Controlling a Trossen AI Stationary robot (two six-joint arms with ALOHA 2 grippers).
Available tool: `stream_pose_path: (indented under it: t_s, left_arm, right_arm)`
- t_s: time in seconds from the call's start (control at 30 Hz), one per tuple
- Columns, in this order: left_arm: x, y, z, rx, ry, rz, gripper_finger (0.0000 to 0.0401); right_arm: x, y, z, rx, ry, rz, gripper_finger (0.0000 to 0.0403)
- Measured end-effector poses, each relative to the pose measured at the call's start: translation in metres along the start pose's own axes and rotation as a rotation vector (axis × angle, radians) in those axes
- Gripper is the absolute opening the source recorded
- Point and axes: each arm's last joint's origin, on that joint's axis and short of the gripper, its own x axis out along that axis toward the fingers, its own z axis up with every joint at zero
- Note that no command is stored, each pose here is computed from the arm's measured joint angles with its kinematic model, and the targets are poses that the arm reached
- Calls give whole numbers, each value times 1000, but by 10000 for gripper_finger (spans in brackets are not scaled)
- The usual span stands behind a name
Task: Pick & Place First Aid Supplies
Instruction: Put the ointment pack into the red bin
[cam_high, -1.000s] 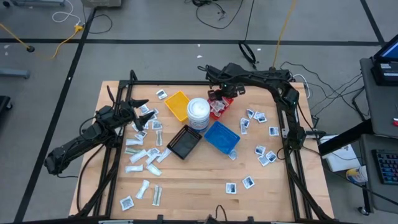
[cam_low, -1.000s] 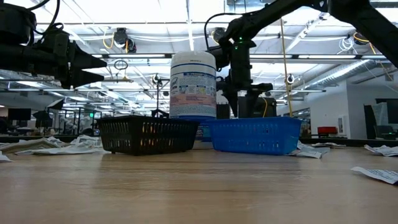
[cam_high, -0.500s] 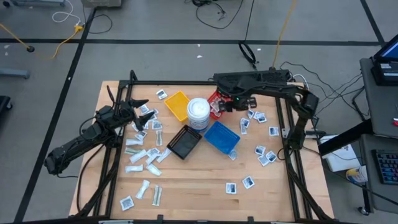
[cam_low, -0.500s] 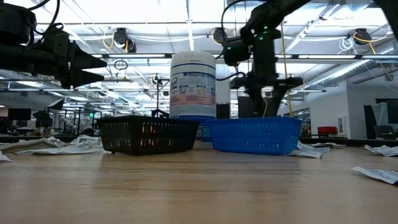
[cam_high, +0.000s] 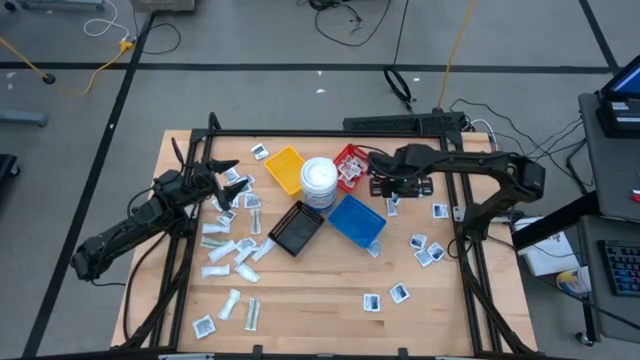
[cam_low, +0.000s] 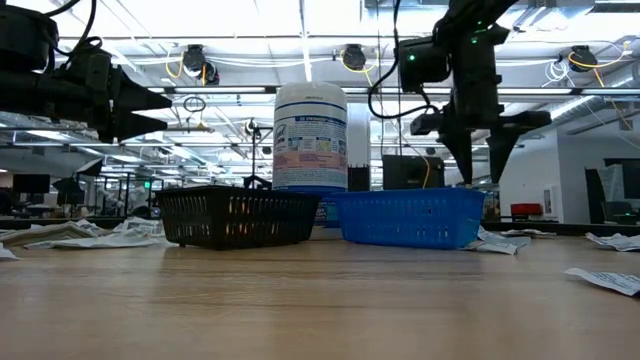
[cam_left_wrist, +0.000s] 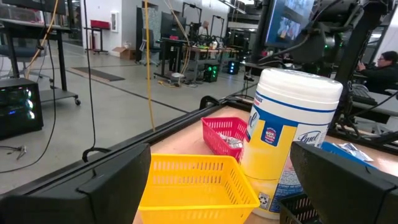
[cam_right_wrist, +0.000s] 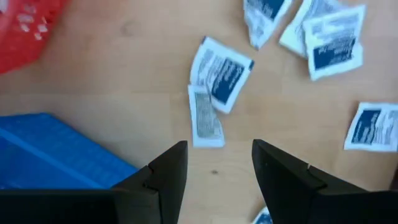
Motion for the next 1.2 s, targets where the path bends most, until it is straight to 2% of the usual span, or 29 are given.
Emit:
stream_pose_path:
  t_s: [0.3, 0.53, 0.87, 1.2]
  left_arm:
    - [0, 0, 0, 0, 0, 0, 392]
    - [0, 0, 0, 0, 0, 0, 392]
    - [0, 0, 0, 0, 0, 0, 392]
    - [0, 0, 0, 0, 0, 0, 392]
  right_arm:
    - [3, 9, 2, -23, -15, 69, 173]
    - [33, 3, -1, -26, -3, 36, 173]
    - [69, -10, -8, -2, 42, 69, 173]
    - [81, -17, -11, -8, 58, 72, 168]
